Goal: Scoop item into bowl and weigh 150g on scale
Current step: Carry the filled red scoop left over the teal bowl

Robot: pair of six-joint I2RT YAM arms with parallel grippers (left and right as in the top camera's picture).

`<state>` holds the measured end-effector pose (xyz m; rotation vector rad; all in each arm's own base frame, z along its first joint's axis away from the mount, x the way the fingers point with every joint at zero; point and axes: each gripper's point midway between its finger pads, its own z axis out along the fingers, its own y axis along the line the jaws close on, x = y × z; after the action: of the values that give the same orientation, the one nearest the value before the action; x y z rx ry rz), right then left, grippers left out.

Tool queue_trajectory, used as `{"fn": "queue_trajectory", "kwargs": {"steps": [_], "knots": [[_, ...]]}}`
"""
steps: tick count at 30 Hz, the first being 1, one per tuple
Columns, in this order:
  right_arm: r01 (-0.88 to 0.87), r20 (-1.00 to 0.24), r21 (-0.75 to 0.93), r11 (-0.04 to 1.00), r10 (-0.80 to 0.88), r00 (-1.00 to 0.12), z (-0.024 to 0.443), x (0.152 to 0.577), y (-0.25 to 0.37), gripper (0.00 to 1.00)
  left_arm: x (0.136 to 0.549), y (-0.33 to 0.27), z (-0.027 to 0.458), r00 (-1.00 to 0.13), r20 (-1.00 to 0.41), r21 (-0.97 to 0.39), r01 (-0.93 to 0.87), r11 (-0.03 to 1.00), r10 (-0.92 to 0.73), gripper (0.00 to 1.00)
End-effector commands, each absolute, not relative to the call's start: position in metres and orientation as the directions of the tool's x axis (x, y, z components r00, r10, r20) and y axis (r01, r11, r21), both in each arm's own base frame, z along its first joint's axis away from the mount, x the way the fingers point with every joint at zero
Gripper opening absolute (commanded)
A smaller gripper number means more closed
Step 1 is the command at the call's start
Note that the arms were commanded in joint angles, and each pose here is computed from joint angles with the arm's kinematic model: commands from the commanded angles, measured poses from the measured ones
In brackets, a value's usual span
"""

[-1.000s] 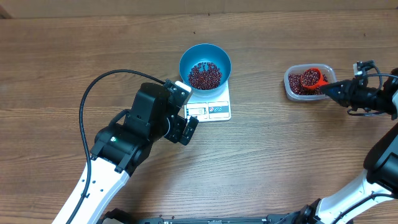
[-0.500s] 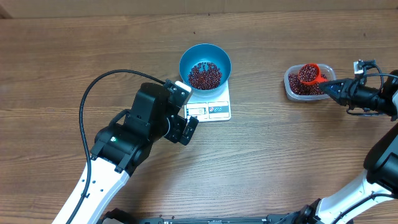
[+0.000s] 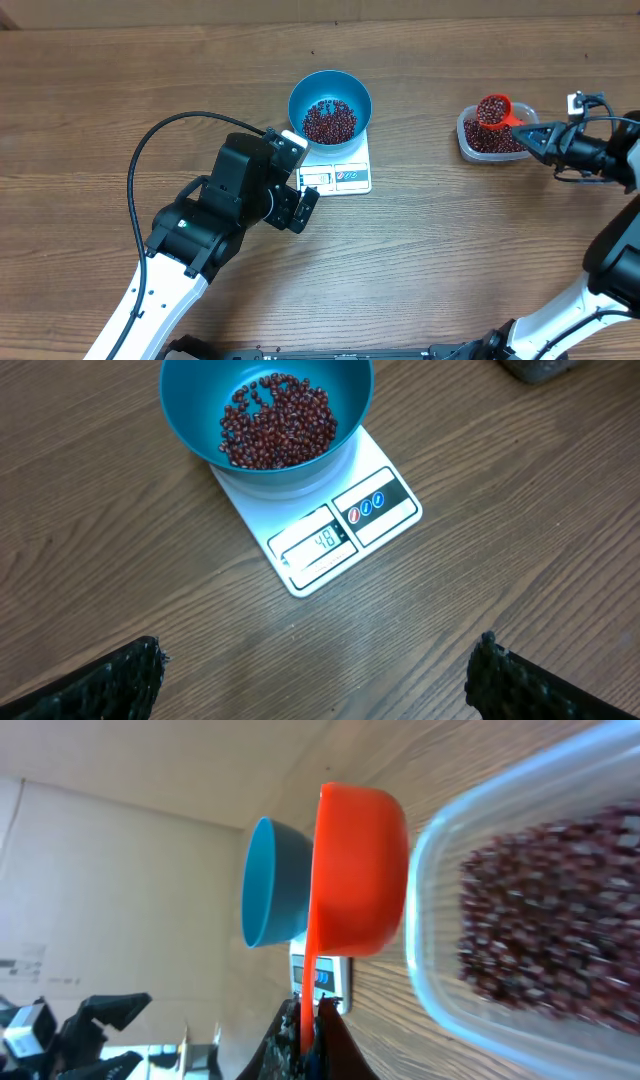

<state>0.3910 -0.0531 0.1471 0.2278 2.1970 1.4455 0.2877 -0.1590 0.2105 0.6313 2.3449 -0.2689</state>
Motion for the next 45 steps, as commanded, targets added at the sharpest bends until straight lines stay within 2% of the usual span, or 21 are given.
{"fn": "queue_trajectory", "kwargs": {"steps": [1,19,35,45], "knots": [[-0.192,-0.331,0.917,0.35,0.395,-0.857,0.161,0.395,-0.036,0.04,0.29,-0.164,0.219,-0.64,-0.682,-0.037,0.514,0.857,0.354,1.0],[-0.299,-0.365,0.916,0.269,0.245,-0.898,0.17,0.402,0.04,0.04,0.29,-0.164,0.219,-0.64,-0.682,-0.037,0.514,0.857,0.354,1.0],[-0.316,-0.353,0.924,0.216,0.162,-0.921,0.183,0.436,0.106,0.04,0.29,-0.164,0.219,-0.64,-0.682,-0.037,0.514,0.857,0.354,0.99],[-0.357,-0.392,0.905,0.23,0.125,-0.912,0.187,0.447,0.136,0.04,0.29,-0.164,0.219,-0.64,-0.682,-0.037,0.514,0.857,0.354,1.0]]}}
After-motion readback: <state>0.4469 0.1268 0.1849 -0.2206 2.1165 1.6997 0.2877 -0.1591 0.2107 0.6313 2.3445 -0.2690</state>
